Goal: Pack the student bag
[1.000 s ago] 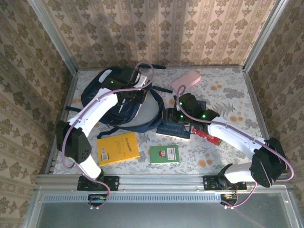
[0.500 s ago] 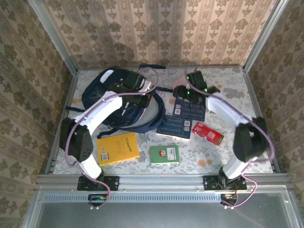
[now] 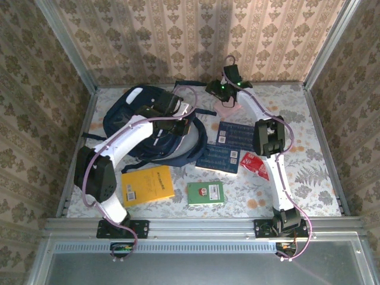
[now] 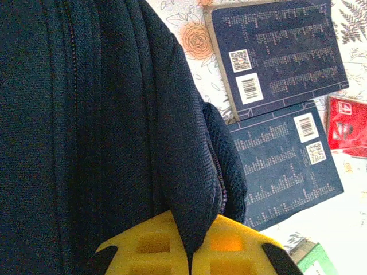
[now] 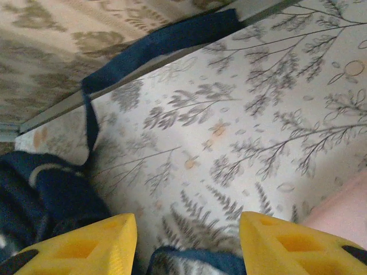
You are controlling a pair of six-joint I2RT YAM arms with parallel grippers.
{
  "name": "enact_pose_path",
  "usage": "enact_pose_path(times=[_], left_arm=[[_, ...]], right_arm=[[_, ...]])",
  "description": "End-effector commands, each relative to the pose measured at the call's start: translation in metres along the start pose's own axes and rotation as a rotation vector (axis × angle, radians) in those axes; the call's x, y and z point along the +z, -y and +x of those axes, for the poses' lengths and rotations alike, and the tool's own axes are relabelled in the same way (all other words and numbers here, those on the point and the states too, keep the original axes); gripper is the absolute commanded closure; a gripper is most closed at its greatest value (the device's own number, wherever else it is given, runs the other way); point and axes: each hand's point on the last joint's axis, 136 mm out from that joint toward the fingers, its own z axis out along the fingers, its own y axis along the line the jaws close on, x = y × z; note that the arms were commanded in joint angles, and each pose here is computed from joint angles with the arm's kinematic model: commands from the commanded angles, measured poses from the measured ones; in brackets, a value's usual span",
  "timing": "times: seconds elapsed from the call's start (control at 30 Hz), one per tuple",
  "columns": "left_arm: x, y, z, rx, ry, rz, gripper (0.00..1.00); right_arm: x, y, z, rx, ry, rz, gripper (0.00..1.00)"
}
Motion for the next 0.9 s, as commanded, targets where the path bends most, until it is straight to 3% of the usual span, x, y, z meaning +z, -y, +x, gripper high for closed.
enact_pose_path(times=[0.0, 0.37, 0.7, 0.87], left_arm=[[-0.009, 0.017, -0.016, -0.011, 0.057, 0.094, 0.97], [-0.008, 0.018, -0.018, -0.032, 0.058, 0.121, 0.97], [-0.011, 0.021, -0.018, -0.038, 0.062, 0.137, 0.97], [-0.010, 0.022, -0.018, -0.039, 0.061, 0.140, 0.96]], right_arm=[[0.008, 0.007, 0.004, 0.067, -0.062, 0.006, 0.48], [0.003, 0.073, 0.026, 0.053, -0.143, 0.253, 0.49], [-0.063, 0.098, 0.031, -0.128, -0.207, 0.514, 0.47], [-0.104, 0.069, 0.012, -0.250, -0.158, 0.499, 0.40]])
